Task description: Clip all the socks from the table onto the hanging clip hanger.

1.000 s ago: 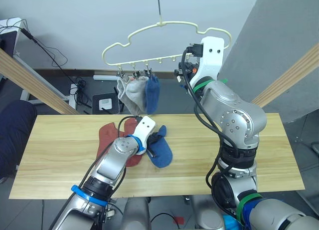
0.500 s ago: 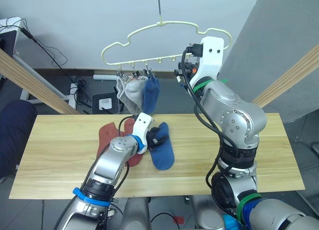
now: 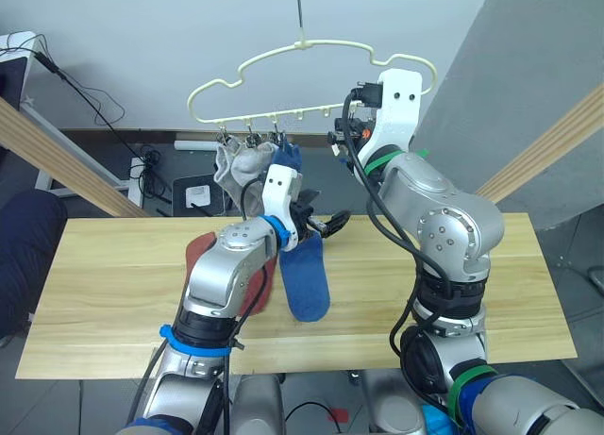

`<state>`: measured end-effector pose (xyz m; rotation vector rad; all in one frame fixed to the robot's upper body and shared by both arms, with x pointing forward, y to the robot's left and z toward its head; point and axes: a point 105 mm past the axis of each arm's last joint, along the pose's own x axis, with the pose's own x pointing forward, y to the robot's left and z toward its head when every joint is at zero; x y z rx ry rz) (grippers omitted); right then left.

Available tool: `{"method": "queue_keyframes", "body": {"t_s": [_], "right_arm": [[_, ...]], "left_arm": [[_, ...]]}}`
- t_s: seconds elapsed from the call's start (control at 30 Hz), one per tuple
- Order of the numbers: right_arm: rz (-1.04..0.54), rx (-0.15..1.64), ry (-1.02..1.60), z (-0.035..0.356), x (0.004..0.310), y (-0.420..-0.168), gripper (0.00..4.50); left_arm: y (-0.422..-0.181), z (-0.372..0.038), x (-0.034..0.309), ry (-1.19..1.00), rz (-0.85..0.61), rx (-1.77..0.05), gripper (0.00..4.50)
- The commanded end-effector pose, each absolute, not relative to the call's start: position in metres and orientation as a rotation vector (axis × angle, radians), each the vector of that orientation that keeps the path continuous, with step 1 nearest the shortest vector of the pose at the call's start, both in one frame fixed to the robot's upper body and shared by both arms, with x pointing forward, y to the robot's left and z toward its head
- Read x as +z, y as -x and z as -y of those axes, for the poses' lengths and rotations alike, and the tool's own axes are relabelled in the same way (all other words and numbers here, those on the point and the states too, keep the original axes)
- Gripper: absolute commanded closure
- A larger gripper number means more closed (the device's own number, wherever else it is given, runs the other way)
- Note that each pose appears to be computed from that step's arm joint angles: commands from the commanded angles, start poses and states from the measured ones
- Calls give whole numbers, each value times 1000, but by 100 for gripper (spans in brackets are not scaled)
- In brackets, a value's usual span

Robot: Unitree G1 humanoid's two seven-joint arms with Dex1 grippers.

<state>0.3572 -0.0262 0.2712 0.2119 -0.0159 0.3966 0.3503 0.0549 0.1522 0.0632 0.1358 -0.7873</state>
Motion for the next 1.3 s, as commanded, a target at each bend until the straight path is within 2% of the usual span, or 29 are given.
{"method": "queue_keyframes", "body": {"t_s": [0.03, 0.23, 0.57, 0.87, 1.13, 1.2, 1.3], "right_arm": [[68, 439, -247, 17, 286, -347, 441], [65, 456, -246, 15, 286, -346, 441], [49, 463, -237, 15, 285, -345, 97], [7, 475, -230, 23, 282, -339, 97], [-71, 530, -201, 36, 268, -321, 97], [-97, 571, -157, 45, 256, -311, 97], [-147, 723, -38, 57, 229, -282, 97]], "left_arm": [[-343, -54, 153, -70, -118, -810, 2], [-333, -57, 151, -40, -143, -849, 2], [-328, -64, 153, -79, -129, -824, 0], [-314, -75, 156, -112, -118, -825, 0], [-301, -92, 162, -110, -88, -826, 0], [-297, -99, 162, -110, -91, -803, 0], [-289, -112, 164, -84, -70, -757, 0]]}}
